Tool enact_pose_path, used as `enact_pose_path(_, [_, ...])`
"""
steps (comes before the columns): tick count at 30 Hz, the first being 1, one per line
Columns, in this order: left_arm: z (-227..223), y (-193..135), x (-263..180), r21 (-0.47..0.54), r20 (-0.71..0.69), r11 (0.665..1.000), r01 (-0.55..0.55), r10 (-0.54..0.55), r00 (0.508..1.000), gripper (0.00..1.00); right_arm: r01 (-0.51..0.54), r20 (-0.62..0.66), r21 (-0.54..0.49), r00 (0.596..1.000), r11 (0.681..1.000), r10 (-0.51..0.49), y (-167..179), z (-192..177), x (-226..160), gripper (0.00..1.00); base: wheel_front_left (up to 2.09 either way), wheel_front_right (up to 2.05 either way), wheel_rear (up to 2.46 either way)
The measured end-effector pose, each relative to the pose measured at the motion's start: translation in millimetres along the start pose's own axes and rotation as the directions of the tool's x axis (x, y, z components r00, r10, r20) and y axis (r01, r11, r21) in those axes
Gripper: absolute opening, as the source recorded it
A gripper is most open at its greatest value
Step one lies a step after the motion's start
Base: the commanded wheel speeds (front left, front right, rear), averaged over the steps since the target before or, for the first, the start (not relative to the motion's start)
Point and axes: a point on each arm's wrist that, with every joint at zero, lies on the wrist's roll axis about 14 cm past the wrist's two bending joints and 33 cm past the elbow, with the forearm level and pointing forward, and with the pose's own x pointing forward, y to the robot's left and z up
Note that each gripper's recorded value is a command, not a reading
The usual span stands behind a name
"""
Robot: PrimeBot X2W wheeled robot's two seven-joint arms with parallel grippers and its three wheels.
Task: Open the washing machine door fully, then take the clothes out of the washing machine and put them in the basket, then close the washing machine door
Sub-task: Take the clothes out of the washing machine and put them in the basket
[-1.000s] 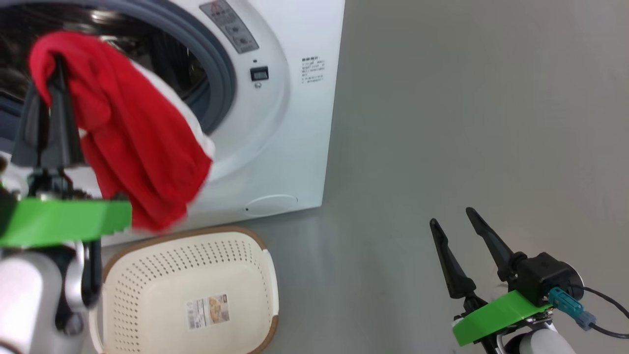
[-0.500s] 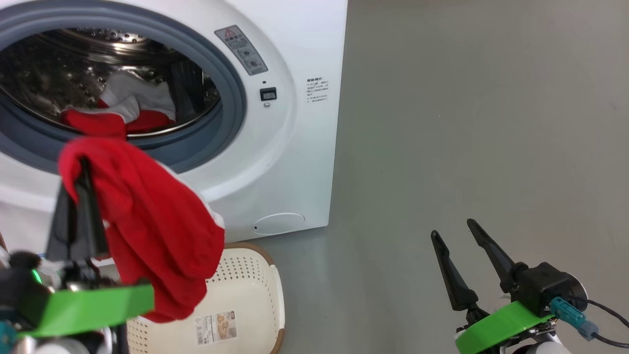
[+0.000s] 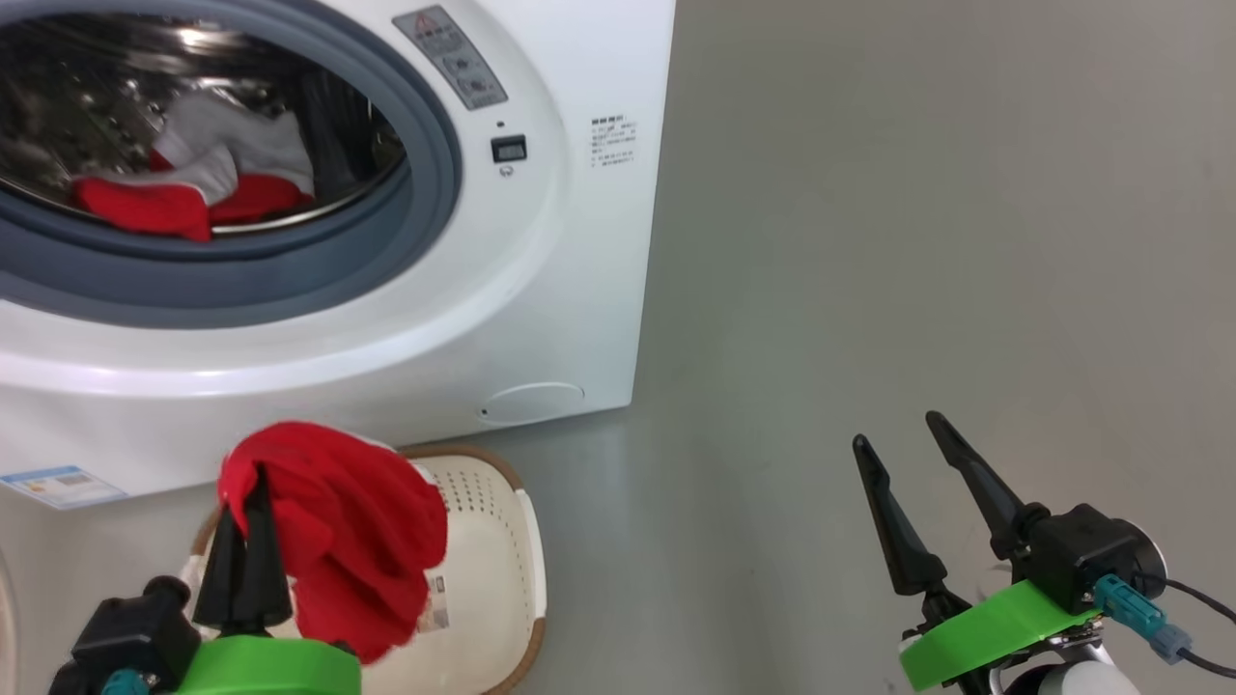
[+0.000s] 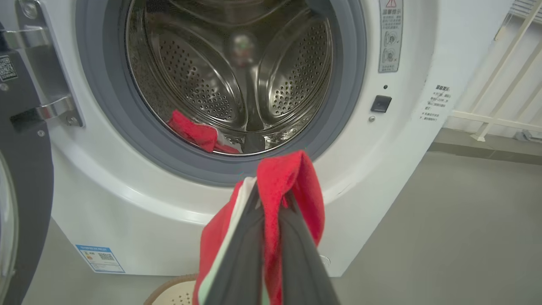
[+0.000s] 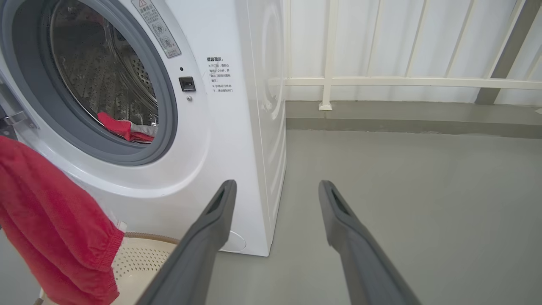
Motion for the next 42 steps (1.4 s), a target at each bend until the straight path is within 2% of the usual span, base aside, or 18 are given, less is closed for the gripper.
enact_pose_path(6, [-33, 4, 11, -0.034, -0.078, 0.999, -0.015, 0.012, 0.997, 0.00, 0.005, -0.006, -0.006, 1.000, 1.000, -0.005, -3, -3, 11, 1.00, 0.00, 0.00, 0.00])
enact_pose_path(13, [-95, 19, 19, -0.066, -0.237, 0.996, -0.068, 0.050, 0.970, 0.00, 0.014, -0.020, -0.016, 1.000, 1.000, -0.014, -9, -11, 29, 1.00, 0.00, 0.00, 0.00])
enact_pose_path(22, [-171, 35, 3, -0.054, -0.442, 0.992, -0.112, 0.077, 0.894, 0.00, 0.029, -0.045, -0.023, 0.999, 0.999, -0.030, -17, -26, 45, 1.00, 0.00, 0.00, 0.00])
enact_pose_path(28, [-213, 35, -18, -0.064, -0.570, 0.990, -0.124, 0.066, 0.819, 0.00, 0.032, -0.061, -0.020, 0.998, 0.999, -0.033, -19, -35, 52, 1.00, 0.00, 0.00, 0.00])
enact_pose_path(32, [-233, 33, -30, -0.064, -0.633, 0.989, -0.131, 0.062, 0.772, 0.00, 0.031, -0.066, -0.021, 0.997, 0.999, -0.032, -20, -38, 55, 1.00, 0.00, 0.00, 0.00])
enact_pose_path(39, [-247, 29, -30, -0.074, -0.671, 0.987, -0.141, 0.055, 0.739, 0.00, 0.031, -0.071, -0.023, 0.997, 0.999, -0.033, -21, -41, 57, 1.00, 0.00, 0.00, 0.00])
enact_pose_path(40, [-248, 29, -30, -0.078, -0.675, 0.986, -0.148, 0.057, 0.735, 0.32, 0.031, -0.071, -0.023, 0.997, 0.999, -0.032, -21, -41, 57, 1.00, 0.00, 0.00, 0.00])
enact_pose_path(41, [-248, 29, -31, -0.079, -0.680, 0.985, -0.151, 0.058, 0.731, 0.76, 0.031, -0.071, -0.022, 0.997, 0.999, -0.032, -21, -41, 57, 1.00, 0.00, 0.00, 0.00])
enact_pose_path(42, [-248, 29, -31, -0.079, -0.680, 0.985, -0.152, 0.058, 0.731, 1.00, 0.030, -0.070, -0.020, 0.997, 0.999, -0.032, -20, -40, 57, 1.00, 0.00, 0.00, 0.00])
